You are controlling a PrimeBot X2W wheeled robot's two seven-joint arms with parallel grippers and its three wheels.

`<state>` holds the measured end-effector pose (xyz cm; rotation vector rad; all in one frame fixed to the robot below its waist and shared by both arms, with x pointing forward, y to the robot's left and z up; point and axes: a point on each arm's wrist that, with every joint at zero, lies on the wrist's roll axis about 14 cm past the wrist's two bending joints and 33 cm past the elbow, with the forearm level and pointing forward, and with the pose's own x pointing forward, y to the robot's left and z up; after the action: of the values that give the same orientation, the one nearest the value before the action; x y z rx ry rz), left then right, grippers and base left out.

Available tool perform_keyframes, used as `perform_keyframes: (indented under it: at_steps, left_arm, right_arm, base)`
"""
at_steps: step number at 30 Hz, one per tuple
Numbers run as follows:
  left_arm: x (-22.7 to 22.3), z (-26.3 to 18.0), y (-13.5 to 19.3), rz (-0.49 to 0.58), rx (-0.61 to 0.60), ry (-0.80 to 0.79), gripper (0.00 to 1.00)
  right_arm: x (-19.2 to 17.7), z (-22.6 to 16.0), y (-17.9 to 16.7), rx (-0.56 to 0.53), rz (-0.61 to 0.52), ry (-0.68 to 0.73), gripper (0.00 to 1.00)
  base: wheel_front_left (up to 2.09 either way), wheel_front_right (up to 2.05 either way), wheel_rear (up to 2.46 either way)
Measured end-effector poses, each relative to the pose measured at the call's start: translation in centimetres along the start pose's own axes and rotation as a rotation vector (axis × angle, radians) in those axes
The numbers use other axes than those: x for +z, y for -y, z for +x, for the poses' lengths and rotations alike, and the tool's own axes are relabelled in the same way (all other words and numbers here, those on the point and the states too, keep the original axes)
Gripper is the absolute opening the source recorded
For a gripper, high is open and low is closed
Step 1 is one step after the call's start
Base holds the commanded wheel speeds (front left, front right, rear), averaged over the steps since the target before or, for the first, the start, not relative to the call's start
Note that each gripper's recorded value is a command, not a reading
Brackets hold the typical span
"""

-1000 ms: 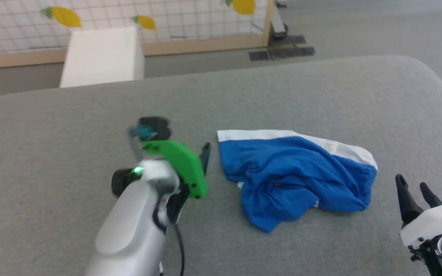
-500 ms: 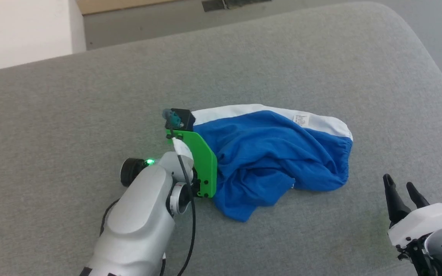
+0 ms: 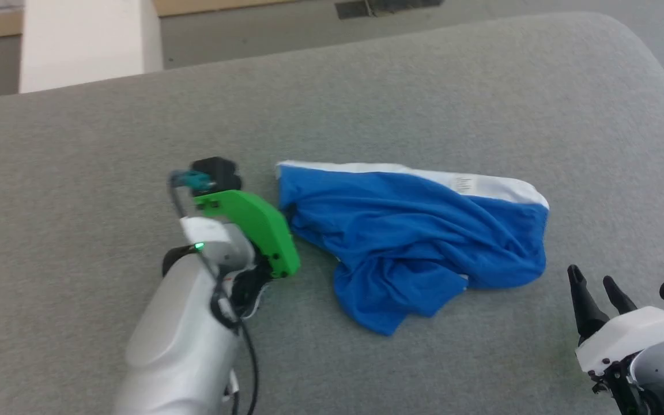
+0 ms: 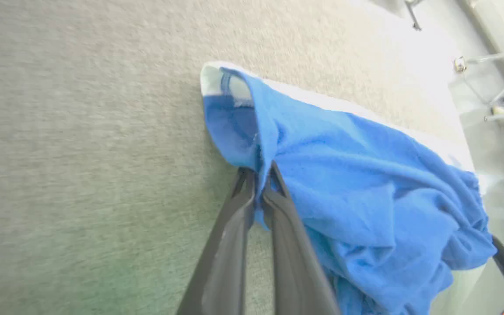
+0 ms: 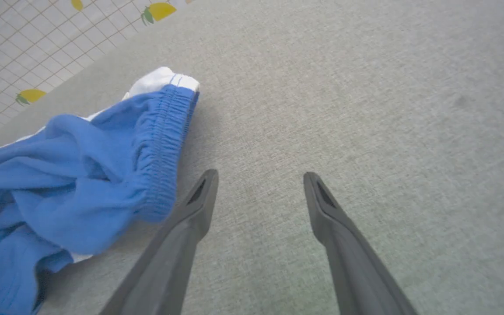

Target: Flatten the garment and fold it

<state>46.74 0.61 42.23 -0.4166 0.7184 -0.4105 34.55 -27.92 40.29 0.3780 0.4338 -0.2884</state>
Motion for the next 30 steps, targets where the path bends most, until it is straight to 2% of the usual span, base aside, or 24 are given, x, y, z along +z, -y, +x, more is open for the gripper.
perform_keyframes:
  at_steps: [3,6,9,14,15,16,21,26,30]
  left_arm:
    - [1.3,-2.4,-1.6,-0.046,0.028,0.090,0.00]
    - [0.4,-5.1,-3.1,-0.102,0.066,0.125,0.00]
    - [-2.0,-7.9,-4.9,-0.182,0.130,0.127,0.00]
    - [-8.8,-11.6,-6.8,-0.311,0.223,0.024,0.00]
    - [-9.5,-12.0,-6.8,-0.320,0.231,0.015,0.46]
    - [-9.7,-12.4,-6.8,-0.331,0.233,0.020,1.00]
    - [-6.7,-14.5,-7.8,-0.320,0.268,0.148,1.00]
    - [-2.3,-17.1,-11.1,-0.068,0.396,0.214,1.00]
    - [-0.3,-15.8,-10.8,0.109,0.400,0.153,1.00]
  right_arm:
    - [0.1,0.2,-1.2,0.037,-0.006,-0.001,1.00]
    - [-0.1,0.4,-2.6,0.077,-0.018,-0.013,1.00]
    - [0.0,0.7,-4.2,0.119,-0.031,-0.012,1.00]
    - [-0.1,1.1,-7.0,0.194,-0.051,-0.022,1.00]
    - [-0.2,1.1,-7.4,0.207,-0.055,-0.025,1.00]
    - [-0.2,1.2,-7.9,0.220,-0.058,-0.027,1.00]
    - [0.1,1.1,-9.6,0.266,-0.070,-0.021,1.00]
    - [0.4,0.9,-10.0,0.277,-0.072,-0.010,1.00]
    - [0.2,1.0,-9.6,0.266,-0.071,-0.020,1.00]
  base:
    - [0.00,0.00,0.00]
    - [0.00,0.00,0.00]
    - [0.00,0.00,0.00]
    - [0.00,0.00,0.00]
    - [0.00,0.00,0.00]
    - [0.00,0.00,0.00]
    - [0.00,0.00,0.00]
    - [0.00,0.00,0.00]
    - [0.00,0.00,0.00]
